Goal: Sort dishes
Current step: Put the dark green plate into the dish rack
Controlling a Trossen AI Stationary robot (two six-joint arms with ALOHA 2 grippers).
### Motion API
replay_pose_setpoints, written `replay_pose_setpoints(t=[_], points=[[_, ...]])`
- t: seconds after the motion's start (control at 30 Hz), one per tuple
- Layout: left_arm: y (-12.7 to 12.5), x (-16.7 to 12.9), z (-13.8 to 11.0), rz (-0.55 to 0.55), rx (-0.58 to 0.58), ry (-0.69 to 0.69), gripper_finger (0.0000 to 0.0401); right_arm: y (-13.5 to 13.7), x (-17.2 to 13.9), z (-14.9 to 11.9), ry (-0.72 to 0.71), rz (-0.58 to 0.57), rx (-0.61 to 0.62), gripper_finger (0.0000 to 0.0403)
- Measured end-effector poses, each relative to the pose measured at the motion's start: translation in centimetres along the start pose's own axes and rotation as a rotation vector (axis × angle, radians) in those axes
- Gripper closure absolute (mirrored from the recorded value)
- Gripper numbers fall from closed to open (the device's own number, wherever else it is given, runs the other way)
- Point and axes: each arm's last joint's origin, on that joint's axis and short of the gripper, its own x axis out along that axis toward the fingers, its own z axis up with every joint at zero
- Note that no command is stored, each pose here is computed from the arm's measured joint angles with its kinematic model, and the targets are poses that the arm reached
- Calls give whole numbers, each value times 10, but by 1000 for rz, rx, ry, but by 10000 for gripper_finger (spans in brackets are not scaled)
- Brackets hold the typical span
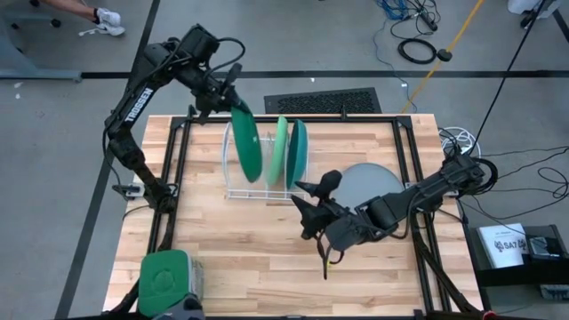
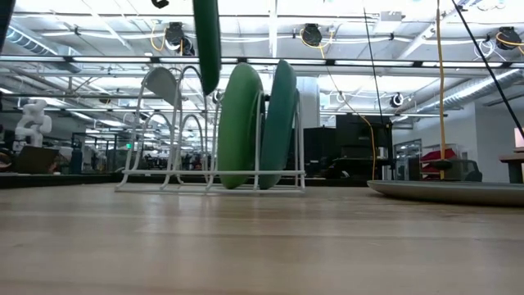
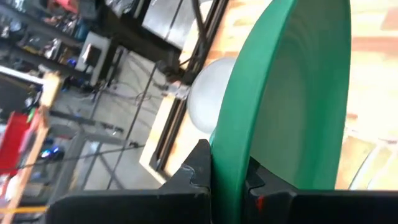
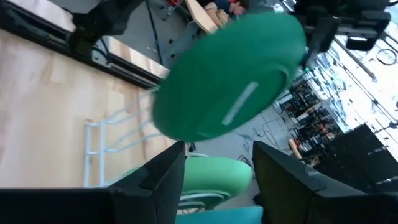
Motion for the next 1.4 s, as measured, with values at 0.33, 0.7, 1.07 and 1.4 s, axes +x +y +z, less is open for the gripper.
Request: replay_pose_setpoints(t=[0.33, 0.7, 1.07, 1.4], points=[[-3, 13, 7, -59, -33, -82, 389, -19, 24, 10, -98, 10, -37, 222], [2, 47, -38, -125, -115, -86, 389, -19, 28, 9, -126, 67, -4, 222], [-5, 69, -96, -177, -265, -81, 389, -18, 28, 7, -112, 75, -20, 222], [-3, 73, -105, -166, -403, -46, 352, -16, 28, 4, -90, 87, -37, 222]])
